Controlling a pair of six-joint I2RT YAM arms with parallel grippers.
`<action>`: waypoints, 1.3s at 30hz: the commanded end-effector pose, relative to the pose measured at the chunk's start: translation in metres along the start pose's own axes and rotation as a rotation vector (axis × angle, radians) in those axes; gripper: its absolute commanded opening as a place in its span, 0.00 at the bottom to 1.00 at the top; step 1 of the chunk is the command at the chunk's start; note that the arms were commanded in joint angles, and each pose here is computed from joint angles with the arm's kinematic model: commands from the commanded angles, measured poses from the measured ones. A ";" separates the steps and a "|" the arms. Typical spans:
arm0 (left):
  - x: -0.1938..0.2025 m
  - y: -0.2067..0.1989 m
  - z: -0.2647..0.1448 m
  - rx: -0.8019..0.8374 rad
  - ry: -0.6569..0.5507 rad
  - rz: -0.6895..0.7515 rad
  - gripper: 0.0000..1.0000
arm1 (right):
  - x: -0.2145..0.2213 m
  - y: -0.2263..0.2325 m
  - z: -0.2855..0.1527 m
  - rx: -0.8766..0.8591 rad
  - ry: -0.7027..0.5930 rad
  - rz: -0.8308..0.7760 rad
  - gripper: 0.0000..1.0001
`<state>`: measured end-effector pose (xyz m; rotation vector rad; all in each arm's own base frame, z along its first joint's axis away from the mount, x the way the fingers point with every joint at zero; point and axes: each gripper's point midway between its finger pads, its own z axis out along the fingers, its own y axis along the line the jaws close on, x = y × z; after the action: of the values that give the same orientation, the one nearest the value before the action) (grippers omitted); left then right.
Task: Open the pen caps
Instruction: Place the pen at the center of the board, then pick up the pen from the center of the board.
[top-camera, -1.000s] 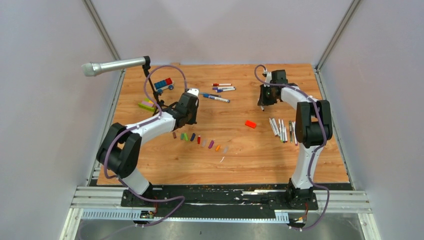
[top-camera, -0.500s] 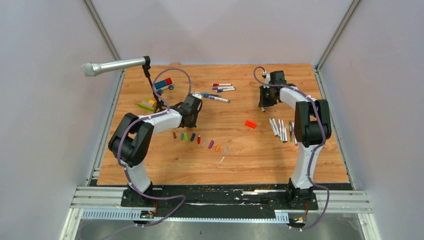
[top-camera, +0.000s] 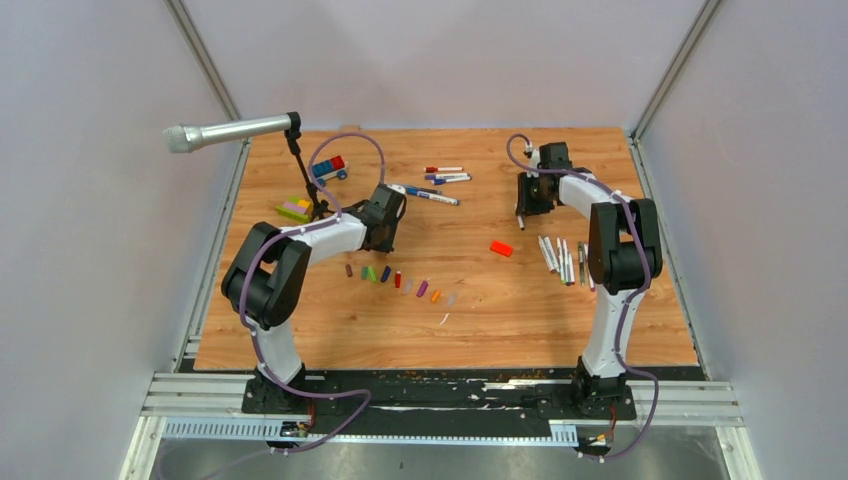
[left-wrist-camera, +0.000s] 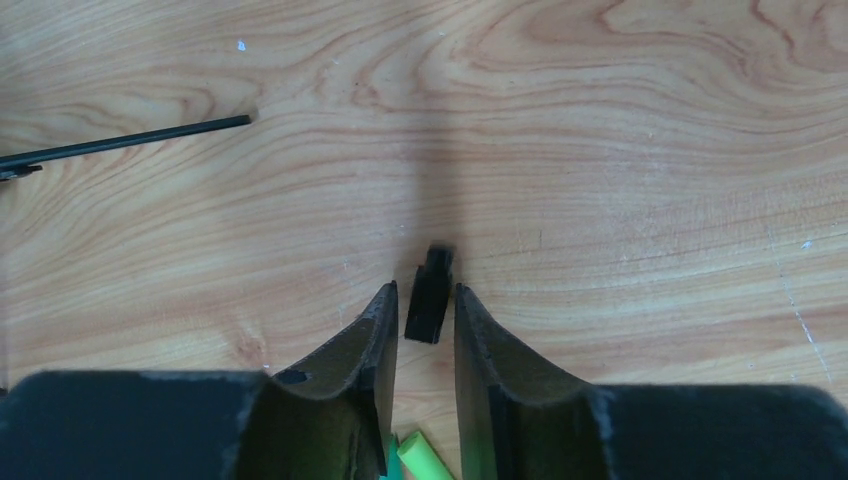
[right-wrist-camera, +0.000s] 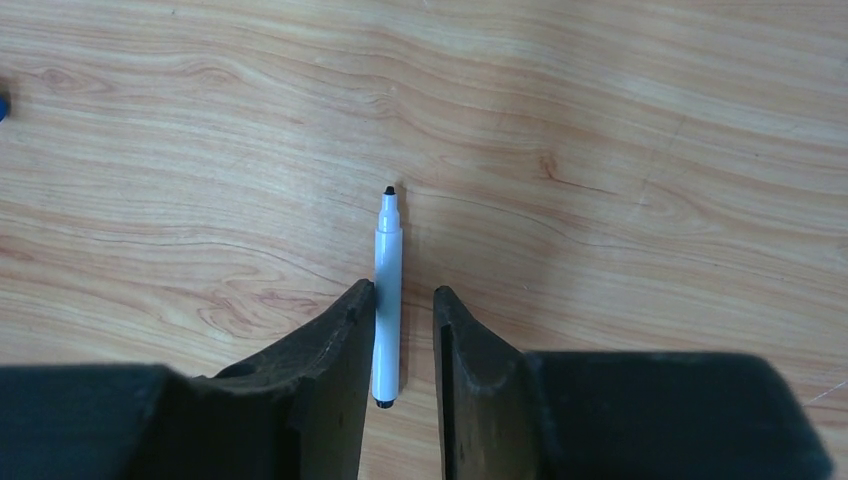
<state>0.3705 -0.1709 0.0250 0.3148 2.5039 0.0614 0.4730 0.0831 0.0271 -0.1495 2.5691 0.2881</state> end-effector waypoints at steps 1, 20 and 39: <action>-0.021 0.002 -0.011 0.008 -0.038 -0.002 0.35 | -0.008 0.005 -0.009 0.001 -0.033 0.004 0.30; -0.090 -0.034 -0.111 0.324 -0.311 -0.236 0.63 | -0.015 0.060 -0.162 -0.238 -0.420 -0.393 0.60; -0.147 -0.062 -0.056 0.019 -0.115 -0.801 0.69 | 0.028 0.050 -0.216 -0.465 -0.611 -0.385 0.72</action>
<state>0.4351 -0.2815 0.1448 -0.3943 2.3363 -0.5526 0.3274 0.0798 0.1811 -0.5933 1.8675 0.6439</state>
